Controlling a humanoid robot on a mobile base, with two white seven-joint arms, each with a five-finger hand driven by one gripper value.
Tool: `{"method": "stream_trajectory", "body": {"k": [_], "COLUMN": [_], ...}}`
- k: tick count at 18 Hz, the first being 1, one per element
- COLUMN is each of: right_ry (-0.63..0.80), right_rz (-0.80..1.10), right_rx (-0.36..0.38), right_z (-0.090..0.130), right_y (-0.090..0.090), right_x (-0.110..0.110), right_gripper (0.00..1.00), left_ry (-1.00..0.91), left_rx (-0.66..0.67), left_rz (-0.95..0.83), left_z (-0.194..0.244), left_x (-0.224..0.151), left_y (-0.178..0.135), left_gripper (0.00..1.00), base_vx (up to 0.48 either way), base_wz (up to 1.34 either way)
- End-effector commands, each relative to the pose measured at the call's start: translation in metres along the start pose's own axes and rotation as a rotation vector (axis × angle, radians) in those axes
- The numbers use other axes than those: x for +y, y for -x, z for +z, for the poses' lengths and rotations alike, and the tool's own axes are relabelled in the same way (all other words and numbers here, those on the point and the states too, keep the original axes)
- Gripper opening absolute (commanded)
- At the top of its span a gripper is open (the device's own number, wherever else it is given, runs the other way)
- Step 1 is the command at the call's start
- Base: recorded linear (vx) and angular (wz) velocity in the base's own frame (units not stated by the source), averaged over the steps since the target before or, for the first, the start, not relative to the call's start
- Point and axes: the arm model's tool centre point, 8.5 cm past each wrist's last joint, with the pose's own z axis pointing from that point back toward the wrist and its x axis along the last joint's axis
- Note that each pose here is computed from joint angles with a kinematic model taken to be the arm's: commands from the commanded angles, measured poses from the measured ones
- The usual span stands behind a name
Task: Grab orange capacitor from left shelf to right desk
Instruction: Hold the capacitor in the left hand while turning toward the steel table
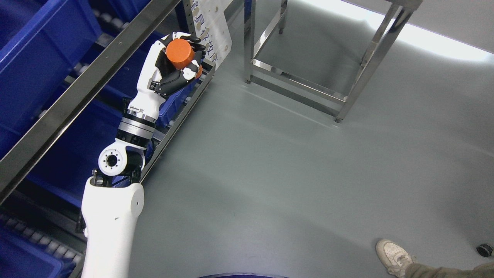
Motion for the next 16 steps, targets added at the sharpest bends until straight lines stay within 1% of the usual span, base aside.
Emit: {"method": "stream_trajectory", "body": {"k": [1, 7, 16], "right_ry": [0.017, 0.017, 0.017], "right_rz": [-0.010, -0.010, -0.010], "right_rx": [-0.037, -0.036, -0.036], "right_z": [0.000, 0.000, 0.000], "right_y": [-0.011, -0.011, -0.011], "right_x": [-0.011, -0.011, -0.011], "right_gripper": [1.00, 1.00, 1.00], "left_ry": [0.038, 0.062, 0.067], "left_rx": [0.002, -0.002, -0.008], "left_rz": [-0.010, -0.007, -0.007], "left_z": [-0.002, -0.006, -0.006], "left_x": [-0.007, -0.015, -0.017], "left_y": [0.000, -0.001, -0.001], "left_gripper": [0.02, 0.02, 0.02], "base_vx": [0.261, 0.277, 0.396], "base_wz": [-0.33, -0.28, -0.25]}}
